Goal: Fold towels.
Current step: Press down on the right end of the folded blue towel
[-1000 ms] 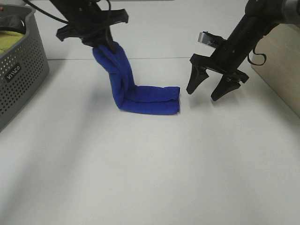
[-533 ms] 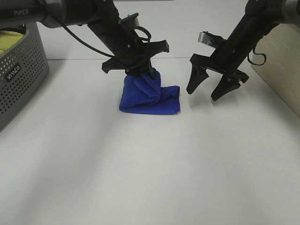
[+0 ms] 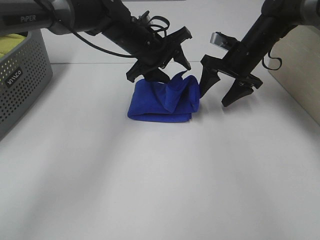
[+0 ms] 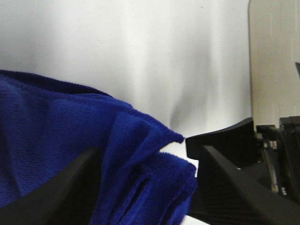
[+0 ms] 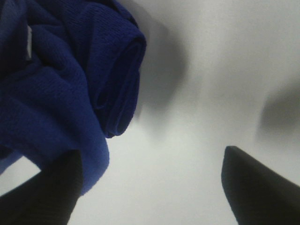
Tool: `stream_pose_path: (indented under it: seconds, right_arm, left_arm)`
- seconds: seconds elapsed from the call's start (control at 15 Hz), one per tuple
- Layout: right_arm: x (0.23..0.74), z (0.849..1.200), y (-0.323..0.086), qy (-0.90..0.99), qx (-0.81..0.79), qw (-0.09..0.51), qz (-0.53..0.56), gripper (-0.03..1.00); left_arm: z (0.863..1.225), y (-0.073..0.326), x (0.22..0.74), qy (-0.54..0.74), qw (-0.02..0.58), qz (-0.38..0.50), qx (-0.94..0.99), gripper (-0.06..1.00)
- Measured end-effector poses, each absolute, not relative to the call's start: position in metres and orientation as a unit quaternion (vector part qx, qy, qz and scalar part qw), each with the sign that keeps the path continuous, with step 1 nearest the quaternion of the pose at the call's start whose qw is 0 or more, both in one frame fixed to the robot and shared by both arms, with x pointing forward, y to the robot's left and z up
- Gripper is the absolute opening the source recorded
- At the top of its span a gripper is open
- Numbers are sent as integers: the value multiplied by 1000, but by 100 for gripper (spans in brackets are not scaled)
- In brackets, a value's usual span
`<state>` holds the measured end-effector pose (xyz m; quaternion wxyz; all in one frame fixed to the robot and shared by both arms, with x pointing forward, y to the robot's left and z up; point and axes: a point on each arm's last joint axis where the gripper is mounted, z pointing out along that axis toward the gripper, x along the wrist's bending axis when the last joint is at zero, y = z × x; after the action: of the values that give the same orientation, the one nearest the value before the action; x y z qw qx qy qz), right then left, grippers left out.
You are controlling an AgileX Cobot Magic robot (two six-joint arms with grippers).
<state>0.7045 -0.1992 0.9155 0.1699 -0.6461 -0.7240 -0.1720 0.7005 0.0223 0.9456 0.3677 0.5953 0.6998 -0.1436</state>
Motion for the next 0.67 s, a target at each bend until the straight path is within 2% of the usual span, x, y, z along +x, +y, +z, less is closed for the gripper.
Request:
stream_pose_path:
  seconds: [0.2, 0.4, 0.47, 0.67]
  right_arm:
    - [703, 936, -199, -730, -637, 157, -191, 79]
    - [697, 988, -198, -732, -626, 129, -237, 79]
    - [696, 993, -198, -732, -624, 128, -243, 79]
    - [689, 1026, -190, -720, -608, 143, -303, 79]
  left_arm:
    - [968, 29, 702, 672, 393, -127, 615, 59]
    - [1004, 60, 711, 642, 428, -78, 631, 59]
    - [1014, 72, 715, 639, 436, -62, 631, 59]
    - [1027, 108, 723, 646, 428, -31, 632, 59]
